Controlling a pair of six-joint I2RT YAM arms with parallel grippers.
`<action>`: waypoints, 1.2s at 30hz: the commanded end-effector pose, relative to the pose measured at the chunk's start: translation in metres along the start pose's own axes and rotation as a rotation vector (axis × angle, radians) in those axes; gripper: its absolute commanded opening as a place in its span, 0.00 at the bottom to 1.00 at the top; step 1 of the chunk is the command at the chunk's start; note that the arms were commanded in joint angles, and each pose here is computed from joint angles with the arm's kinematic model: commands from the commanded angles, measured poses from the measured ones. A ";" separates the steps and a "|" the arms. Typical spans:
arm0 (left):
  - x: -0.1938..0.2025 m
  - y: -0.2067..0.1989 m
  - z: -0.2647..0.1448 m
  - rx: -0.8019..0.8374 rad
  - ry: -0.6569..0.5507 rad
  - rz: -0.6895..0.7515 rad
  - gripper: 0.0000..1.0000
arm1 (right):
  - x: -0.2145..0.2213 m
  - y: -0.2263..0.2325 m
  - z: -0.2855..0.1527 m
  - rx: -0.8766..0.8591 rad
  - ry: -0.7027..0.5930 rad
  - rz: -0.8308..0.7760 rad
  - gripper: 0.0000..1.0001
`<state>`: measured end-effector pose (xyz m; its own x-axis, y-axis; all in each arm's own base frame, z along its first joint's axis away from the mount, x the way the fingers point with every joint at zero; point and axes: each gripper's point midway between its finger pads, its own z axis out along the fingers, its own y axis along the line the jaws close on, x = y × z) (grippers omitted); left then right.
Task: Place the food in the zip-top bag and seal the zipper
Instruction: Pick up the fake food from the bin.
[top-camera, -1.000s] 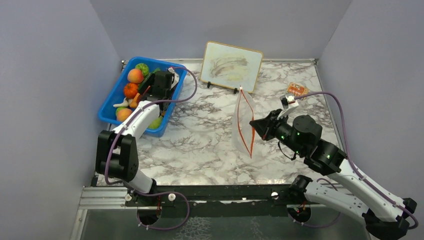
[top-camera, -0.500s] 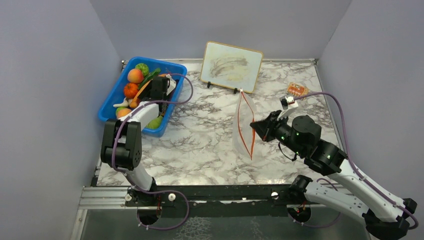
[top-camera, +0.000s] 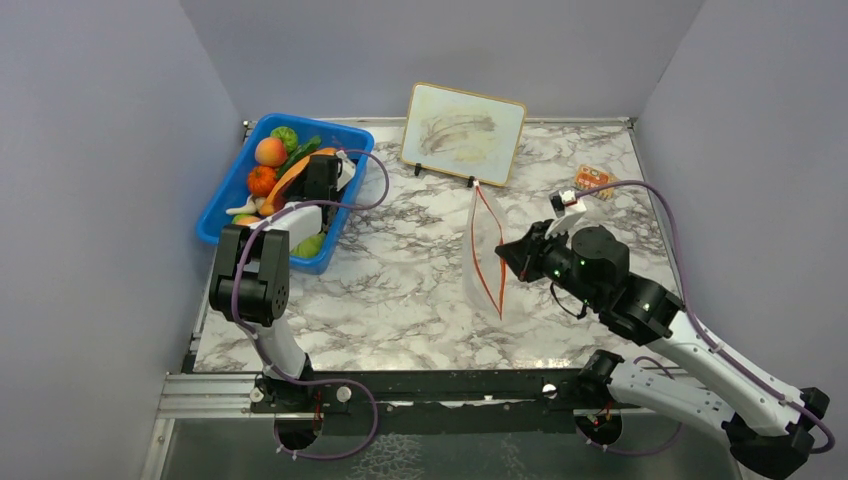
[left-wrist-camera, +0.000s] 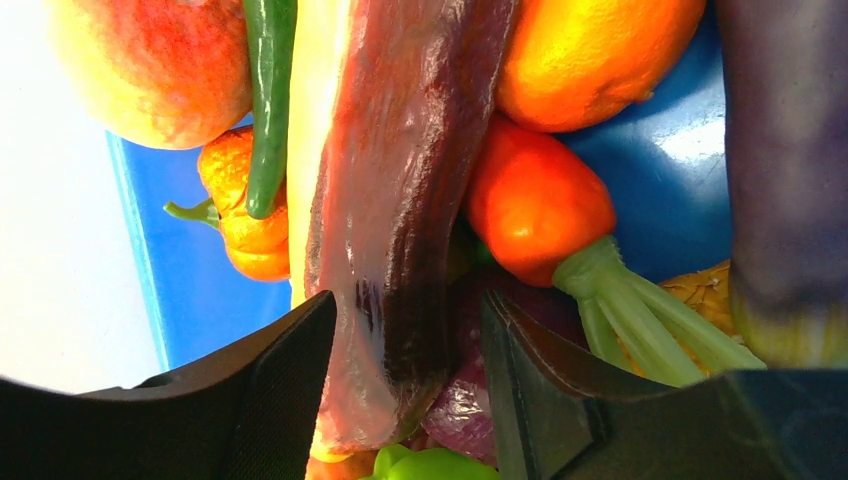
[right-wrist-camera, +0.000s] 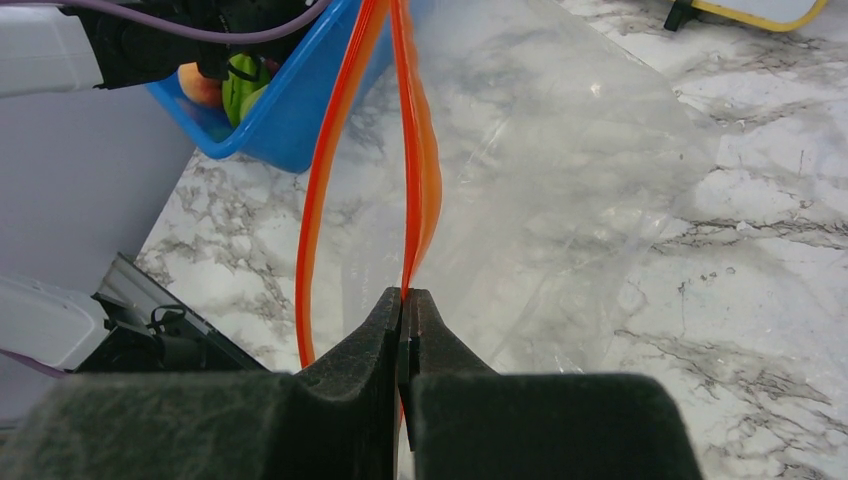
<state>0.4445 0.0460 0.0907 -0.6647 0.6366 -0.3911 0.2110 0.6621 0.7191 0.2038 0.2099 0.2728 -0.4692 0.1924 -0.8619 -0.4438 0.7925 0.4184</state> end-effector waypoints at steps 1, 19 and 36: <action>-0.005 0.011 0.002 -0.025 -0.021 -0.021 0.55 | -0.013 0.008 -0.001 -0.019 -0.037 0.016 0.01; -0.023 0.052 -0.045 -0.084 -0.110 -0.191 0.06 | -0.002 0.008 0.011 -0.013 0.000 0.046 0.01; -0.069 0.034 -0.158 0.294 -0.482 -0.664 0.00 | 0.002 0.007 0.018 0.011 0.018 0.076 0.01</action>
<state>0.3965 0.0068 0.2147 -0.4549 0.3208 -0.8307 -0.0030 0.9323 0.3617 0.2110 0.2209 0.2576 -0.5230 0.2003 -0.8285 -0.4011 0.7998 0.4466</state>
